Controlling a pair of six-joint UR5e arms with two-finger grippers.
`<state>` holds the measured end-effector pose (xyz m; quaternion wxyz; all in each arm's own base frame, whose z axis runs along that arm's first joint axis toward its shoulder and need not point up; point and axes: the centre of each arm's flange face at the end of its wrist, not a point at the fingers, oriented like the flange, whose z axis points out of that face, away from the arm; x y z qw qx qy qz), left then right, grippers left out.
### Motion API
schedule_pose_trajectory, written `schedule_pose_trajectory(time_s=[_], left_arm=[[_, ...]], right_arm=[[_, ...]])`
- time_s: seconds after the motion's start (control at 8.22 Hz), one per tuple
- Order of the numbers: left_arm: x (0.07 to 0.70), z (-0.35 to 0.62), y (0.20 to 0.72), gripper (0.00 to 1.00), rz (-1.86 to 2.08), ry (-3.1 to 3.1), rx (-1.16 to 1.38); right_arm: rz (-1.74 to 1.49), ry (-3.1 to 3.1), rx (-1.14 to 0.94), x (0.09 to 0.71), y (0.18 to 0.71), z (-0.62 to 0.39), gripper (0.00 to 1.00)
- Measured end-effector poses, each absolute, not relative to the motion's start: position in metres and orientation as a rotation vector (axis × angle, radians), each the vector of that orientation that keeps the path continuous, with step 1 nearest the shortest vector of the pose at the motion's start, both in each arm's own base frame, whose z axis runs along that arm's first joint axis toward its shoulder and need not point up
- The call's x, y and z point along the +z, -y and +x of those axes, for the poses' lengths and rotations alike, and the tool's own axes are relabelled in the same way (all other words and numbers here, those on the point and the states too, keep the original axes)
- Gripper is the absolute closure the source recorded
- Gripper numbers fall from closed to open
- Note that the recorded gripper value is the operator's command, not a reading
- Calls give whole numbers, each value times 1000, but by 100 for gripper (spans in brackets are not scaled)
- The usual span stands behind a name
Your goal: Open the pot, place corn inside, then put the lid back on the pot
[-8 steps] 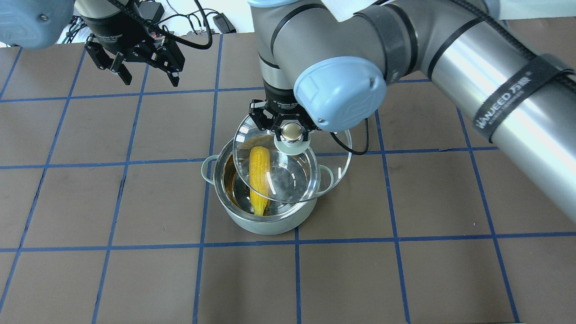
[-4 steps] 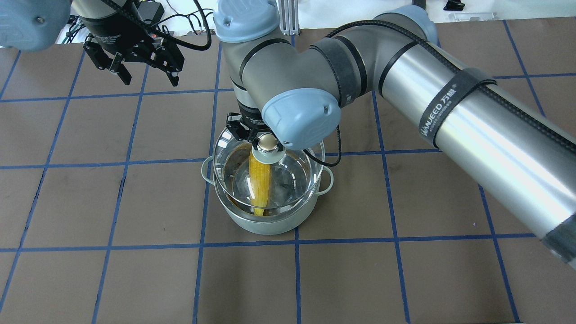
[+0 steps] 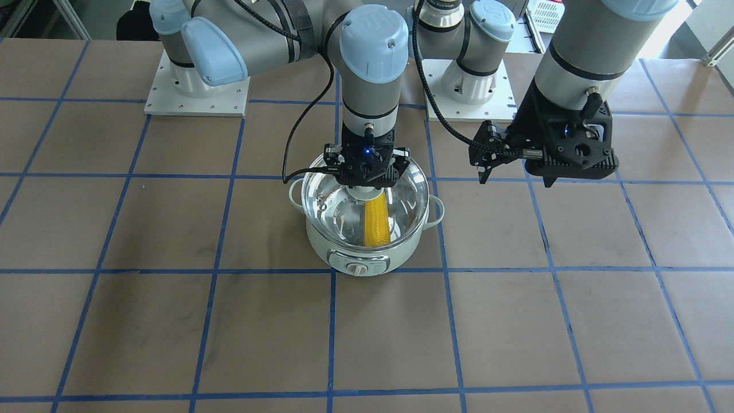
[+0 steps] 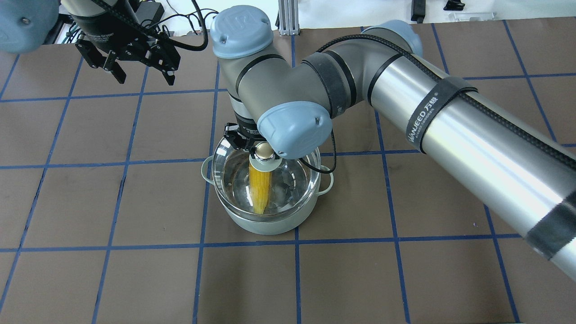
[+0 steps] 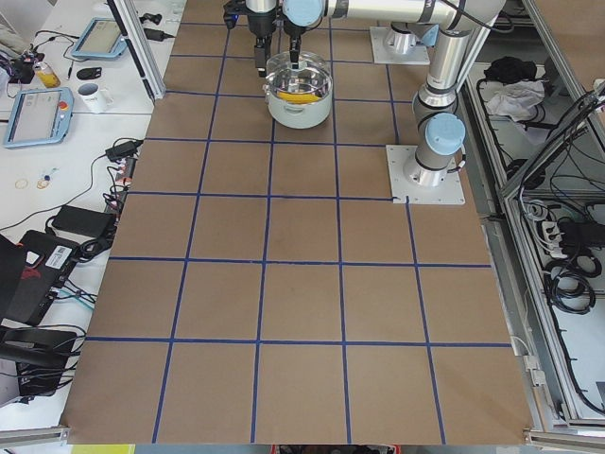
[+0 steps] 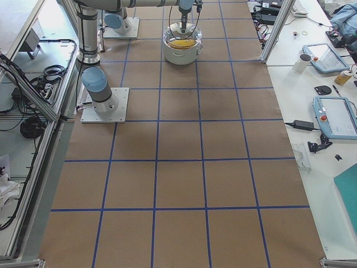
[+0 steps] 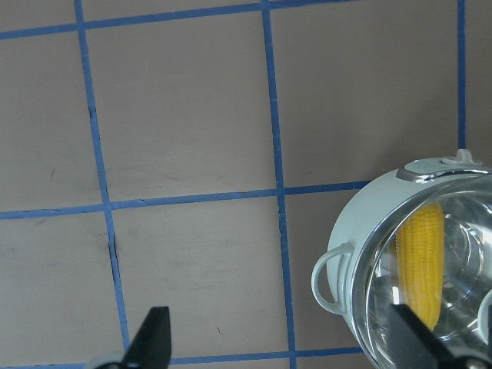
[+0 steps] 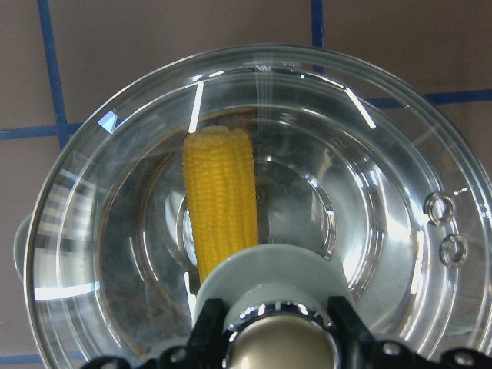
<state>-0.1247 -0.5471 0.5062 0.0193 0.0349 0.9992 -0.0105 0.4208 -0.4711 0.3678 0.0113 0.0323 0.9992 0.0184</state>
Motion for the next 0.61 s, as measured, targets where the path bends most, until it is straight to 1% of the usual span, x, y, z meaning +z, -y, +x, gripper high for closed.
schedule_pose_trajectory(time_s=[0.61], left_arm=[[507,-124,544,0,108,-3099,-31]], right_arm=[[96,-3116,60,348,470,421,73]])
